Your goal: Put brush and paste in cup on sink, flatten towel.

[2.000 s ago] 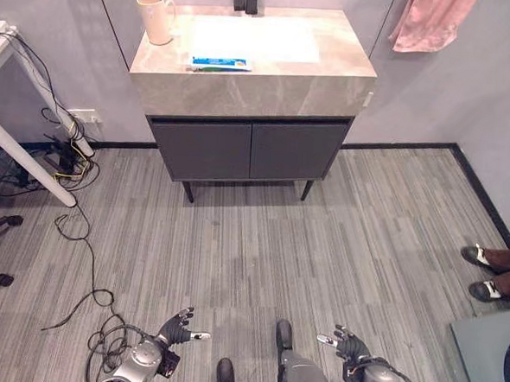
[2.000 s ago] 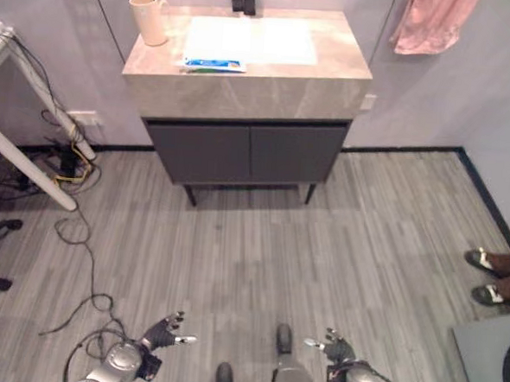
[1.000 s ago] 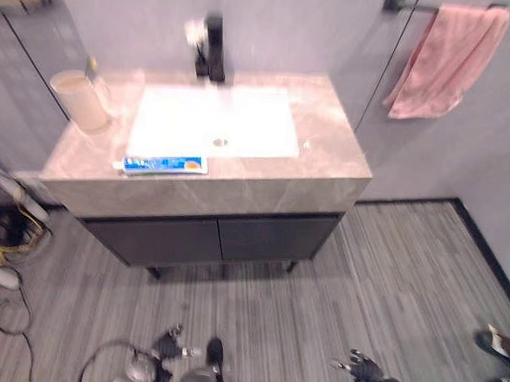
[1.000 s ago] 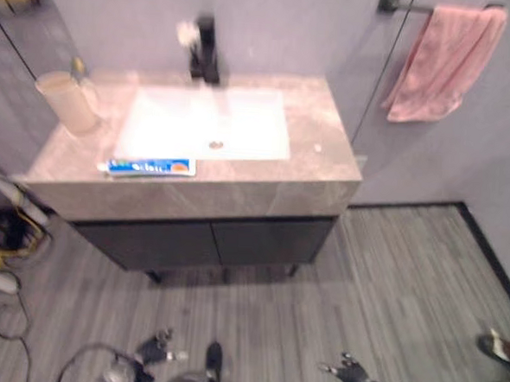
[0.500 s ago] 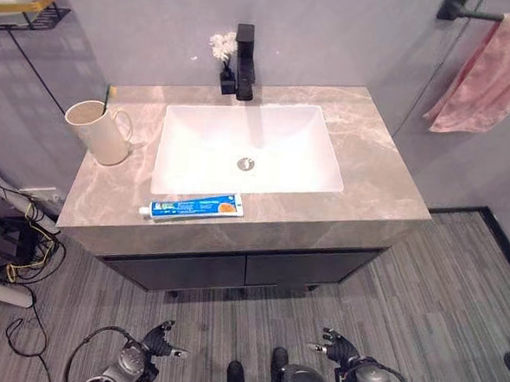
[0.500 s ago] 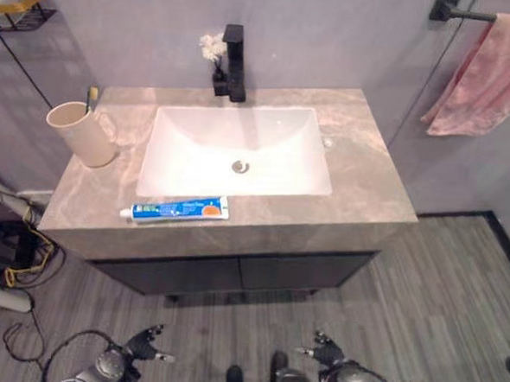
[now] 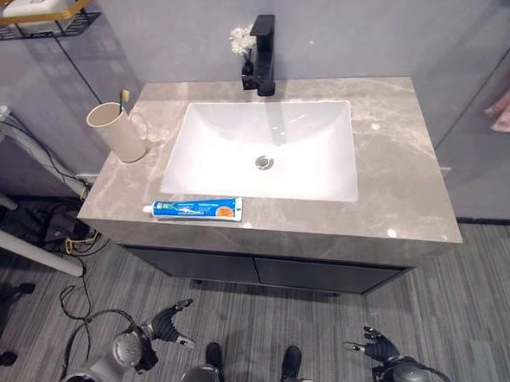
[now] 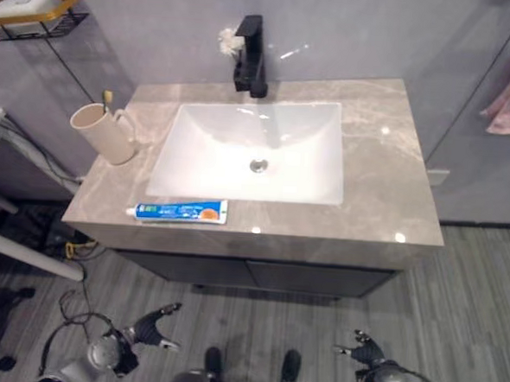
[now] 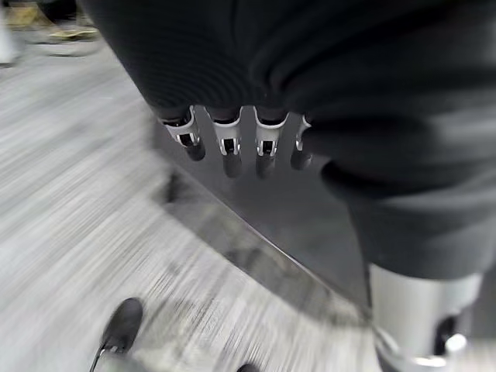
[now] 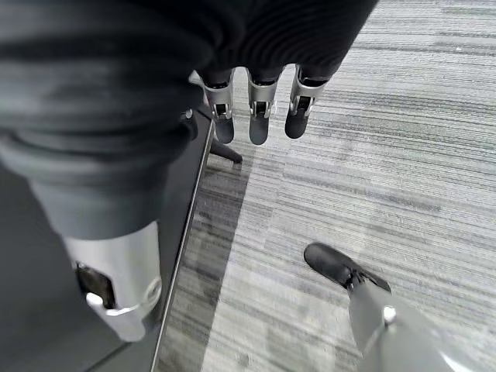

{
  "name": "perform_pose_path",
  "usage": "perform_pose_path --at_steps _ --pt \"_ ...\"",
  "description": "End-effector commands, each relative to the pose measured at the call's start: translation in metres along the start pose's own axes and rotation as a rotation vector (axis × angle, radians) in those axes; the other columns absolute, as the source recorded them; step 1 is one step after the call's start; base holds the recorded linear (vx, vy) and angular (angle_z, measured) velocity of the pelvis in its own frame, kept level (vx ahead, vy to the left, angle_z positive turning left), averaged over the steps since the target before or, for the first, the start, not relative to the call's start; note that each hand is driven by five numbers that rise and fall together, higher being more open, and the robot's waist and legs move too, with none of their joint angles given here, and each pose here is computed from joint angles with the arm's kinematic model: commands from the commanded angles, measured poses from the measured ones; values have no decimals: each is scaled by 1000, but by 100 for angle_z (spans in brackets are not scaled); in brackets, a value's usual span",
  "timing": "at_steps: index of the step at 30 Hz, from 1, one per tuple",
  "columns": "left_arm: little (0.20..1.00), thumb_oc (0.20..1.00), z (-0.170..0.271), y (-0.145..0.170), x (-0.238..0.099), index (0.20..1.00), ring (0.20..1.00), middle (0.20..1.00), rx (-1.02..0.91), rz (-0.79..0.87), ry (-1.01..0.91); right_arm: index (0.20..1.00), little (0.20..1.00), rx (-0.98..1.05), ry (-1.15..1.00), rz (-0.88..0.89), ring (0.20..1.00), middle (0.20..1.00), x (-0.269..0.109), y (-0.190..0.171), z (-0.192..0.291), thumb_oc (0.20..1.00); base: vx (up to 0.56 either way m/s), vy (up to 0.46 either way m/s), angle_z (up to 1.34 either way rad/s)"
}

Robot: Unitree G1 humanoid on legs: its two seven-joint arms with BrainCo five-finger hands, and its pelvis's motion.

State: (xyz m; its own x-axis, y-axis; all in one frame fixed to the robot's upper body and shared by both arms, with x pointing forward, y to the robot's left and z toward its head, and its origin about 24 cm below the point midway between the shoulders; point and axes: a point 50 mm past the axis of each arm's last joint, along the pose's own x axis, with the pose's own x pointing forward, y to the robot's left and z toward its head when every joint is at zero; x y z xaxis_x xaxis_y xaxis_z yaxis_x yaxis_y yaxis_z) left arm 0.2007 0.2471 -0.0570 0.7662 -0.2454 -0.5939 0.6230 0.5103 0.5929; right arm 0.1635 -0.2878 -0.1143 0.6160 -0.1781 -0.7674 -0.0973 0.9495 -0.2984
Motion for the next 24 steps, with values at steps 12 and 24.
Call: perform_pose_path --at_steps 12,24 --pt "1000 1000 42 108 -88 1000 1000 1000 364 338 -271 1000 1000 -30 45 95 1000 1000 -1 22 -15 1000 84 169 -6" --pt "1000 1000 120 150 -119 1000 1000 1000 307 570 -638 1000 1000 -240 331 188 1000 1000 -20 41 -76 1000 35 22 21"
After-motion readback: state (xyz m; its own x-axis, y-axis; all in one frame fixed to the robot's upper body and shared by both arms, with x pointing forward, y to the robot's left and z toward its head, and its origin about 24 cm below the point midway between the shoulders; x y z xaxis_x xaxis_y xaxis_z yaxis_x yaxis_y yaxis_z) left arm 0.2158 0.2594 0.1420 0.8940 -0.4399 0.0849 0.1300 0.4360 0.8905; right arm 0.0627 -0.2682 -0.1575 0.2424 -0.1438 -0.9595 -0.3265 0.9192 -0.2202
